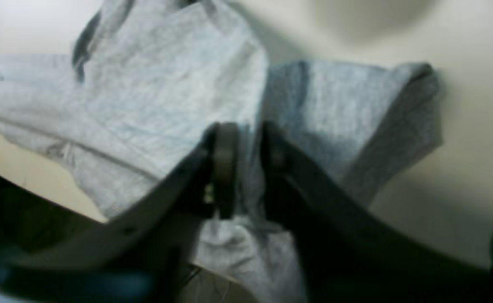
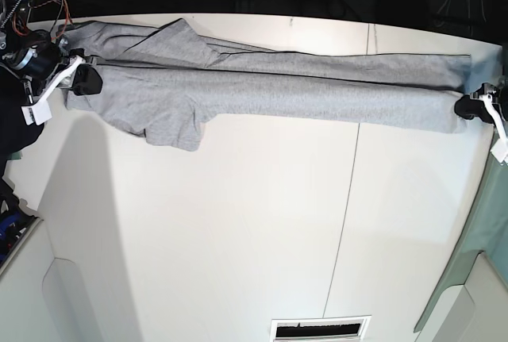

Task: Layout the t-shirt on the table in an organized manner, then fold the t-shirt properly
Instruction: 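Grasp the t-shirt's side edge with both grippers at opposite ends, then fold the t-shirt lengthwise, pulling the grasped edge over the body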

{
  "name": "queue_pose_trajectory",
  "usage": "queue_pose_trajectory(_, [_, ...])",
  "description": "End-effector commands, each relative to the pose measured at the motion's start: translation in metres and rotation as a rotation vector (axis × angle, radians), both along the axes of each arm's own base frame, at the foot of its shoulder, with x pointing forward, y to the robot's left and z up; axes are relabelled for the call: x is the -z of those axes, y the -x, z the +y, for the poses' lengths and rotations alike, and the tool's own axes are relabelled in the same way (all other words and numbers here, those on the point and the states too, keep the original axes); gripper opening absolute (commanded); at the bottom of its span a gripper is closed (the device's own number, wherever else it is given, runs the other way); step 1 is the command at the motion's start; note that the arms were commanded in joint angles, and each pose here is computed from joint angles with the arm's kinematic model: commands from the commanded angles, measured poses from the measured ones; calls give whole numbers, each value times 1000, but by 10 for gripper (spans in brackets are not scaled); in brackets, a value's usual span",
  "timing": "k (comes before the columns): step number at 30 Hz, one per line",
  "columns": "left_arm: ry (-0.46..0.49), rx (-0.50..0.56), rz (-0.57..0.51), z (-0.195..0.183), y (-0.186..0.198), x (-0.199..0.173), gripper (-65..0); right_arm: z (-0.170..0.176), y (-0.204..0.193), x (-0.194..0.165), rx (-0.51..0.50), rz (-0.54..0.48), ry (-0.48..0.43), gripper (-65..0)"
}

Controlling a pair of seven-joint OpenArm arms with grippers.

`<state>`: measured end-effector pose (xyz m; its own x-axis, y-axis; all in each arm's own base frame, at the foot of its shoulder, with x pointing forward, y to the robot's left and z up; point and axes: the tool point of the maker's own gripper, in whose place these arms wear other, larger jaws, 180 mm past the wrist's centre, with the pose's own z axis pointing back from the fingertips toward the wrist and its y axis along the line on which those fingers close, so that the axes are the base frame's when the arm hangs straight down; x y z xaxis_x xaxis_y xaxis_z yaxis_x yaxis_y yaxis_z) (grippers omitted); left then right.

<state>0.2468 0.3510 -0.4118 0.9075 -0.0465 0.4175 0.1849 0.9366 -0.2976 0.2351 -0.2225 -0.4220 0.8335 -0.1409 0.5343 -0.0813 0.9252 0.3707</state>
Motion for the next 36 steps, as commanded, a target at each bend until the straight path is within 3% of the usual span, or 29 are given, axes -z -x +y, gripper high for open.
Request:
queue_pose_trajectory(1, [-4, -2, -38, 5, -10, -12, -518, -7, -12, -13, 14, -61, 5, -419])
queue_pose_trajectory(2, [0, -2, -38, 4, -10, -12, -478, -6, -16, -18, 22, -86, -6, -377])
queue_pose_trajectory(4, [2, -1, -39, 3, -10, -11, -435, -5, -26, -26, 29, -128, -14, -357])
queue_pose_trajectory(12, [2, 10, -61, 0, -16, -17, -434, -6, -83, -62, 35, -263, 6, -357])
queue_pose_trajectory(16, [-11, 39, -78, -4, -20, -22, -428, 2, -102, -49, 27, -246, 0, -357])
queue_pose_trajectory(20, [-15, 44, -78, -4, -20, -22, -324, 23, -108, -16, -31, -166, 3, -357])
queue_pose_trajectory(23, [-16, 44, -77, -4, -20, -22, -308, 43, -101, 8, -91, -92, -10, -360])
queue_pose_trajectory(24, [-16, 44, -77, -4, -20, -22, -308, 50, -98, 13, -110, -78, -13, -369])
queue_pose_trajectory(25, [-19, 45, -76, -4, -19, -22, -308, 57, -95, 17, -130, -67, -15, -418])
queue_pose_trajectory(27, [-28, 49, -72, -3, -19, -21, -308, 67, -91, 20, -154, -53, -22, -596])
queue_pose_trajectory(28, [-29, 49, -72, -3, -19, -21, -308, 71, -91, 20, -156, -51, -29, -650])
queue_pose_trajectory(36, [-41, 67, -2, -1, -7, -15, -308, 95, -87, -17, -232, -114, -55, -650])
